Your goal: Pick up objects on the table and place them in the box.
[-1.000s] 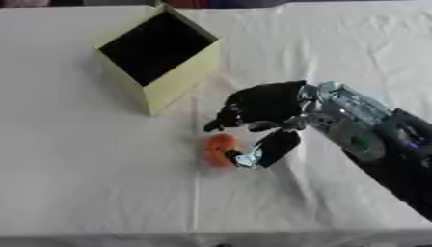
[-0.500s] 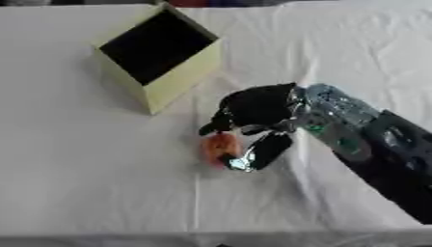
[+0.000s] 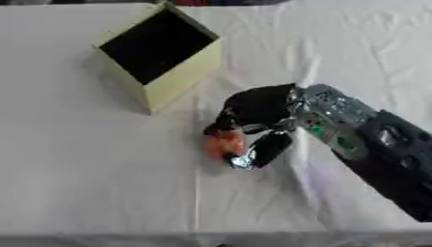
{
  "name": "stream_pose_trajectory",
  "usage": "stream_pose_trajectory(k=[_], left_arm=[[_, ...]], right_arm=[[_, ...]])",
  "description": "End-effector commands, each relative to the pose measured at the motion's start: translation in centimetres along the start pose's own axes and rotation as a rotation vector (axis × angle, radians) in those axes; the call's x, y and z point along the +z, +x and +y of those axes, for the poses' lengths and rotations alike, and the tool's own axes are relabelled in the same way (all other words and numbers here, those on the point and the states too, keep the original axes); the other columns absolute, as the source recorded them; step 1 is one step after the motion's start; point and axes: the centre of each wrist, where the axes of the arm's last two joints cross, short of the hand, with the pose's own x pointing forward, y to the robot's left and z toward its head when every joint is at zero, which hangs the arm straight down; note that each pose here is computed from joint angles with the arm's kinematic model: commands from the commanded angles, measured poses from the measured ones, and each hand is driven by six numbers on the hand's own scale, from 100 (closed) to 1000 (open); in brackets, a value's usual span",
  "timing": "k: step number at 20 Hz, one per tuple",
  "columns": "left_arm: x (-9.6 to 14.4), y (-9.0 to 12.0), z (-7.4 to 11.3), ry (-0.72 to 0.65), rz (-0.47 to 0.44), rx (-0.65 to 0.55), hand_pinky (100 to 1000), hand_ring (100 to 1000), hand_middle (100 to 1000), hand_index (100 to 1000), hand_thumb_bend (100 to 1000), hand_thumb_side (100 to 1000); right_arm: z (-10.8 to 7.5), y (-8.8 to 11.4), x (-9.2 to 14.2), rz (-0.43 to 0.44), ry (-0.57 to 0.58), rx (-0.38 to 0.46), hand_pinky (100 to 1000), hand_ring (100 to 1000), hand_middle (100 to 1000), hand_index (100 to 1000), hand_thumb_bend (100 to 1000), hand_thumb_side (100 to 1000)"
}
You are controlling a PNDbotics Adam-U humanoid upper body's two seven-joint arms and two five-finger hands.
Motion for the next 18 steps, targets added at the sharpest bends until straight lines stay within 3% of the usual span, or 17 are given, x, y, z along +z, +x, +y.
stream_pose_trajectory(k=[1, 3, 7, 11, 12, 15, 18], left_arm=[[-0.64, 0.58, 0.15, -0.006, -0.033, 0.002, 679, 603, 647, 695, 120, 819], [-0.63, 0.57, 0.19, -0.006, -0.033, 0.0, 680, 604, 647, 695, 119, 819], [-0.58, 0.56, 0.18, -0.006, -0.03, 0.0, 679, 603, 647, 694, 119, 819], [-0.55, 0.56, 0.14, -0.005, -0.029, 0.001, 680, 603, 647, 694, 119, 818], [-0.53, 0.55, 0.15, -0.005, -0.028, 0.001, 680, 603, 647, 694, 119, 818], [-0.51, 0.54, 0.15, -0.004, -0.027, 0.001, 680, 604, 648, 694, 119, 818], [-0.51, 0.54, 0.14, -0.005, -0.027, 0.001, 679, 604, 648, 695, 118, 818]], right_arm=[[-0.07, -0.76, 1.01, 0.032, 0.024, 0.016, 893, 740, 621, 950, 100, 1000], [-0.06, -0.78, 1.05, 0.03, 0.024, 0.015, 889, 737, 586, 918, 100, 1000], [-0.24, -0.73, 1.07, 0.024, -0.01, 0.003, 868, 687, 480, 741, 100, 982], [-0.12, -0.69, 0.89, 0.046, -0.053, -0.018, 834, 597, 397, 657, 100, 768], [-0.03, -0.67, 0.8, 0.056, -0.063, -0.025, 819, 579, 379, 637, 100, 668], [0.24, -0.61, 0.52, 0.074, -0.092, -0.056, 811, 590, 383, 641, 100, 586], [0.31, -0.6, 0.4, 0.077, -0.12, -0.09, 798, 617, 411, 665, 100, 413]])
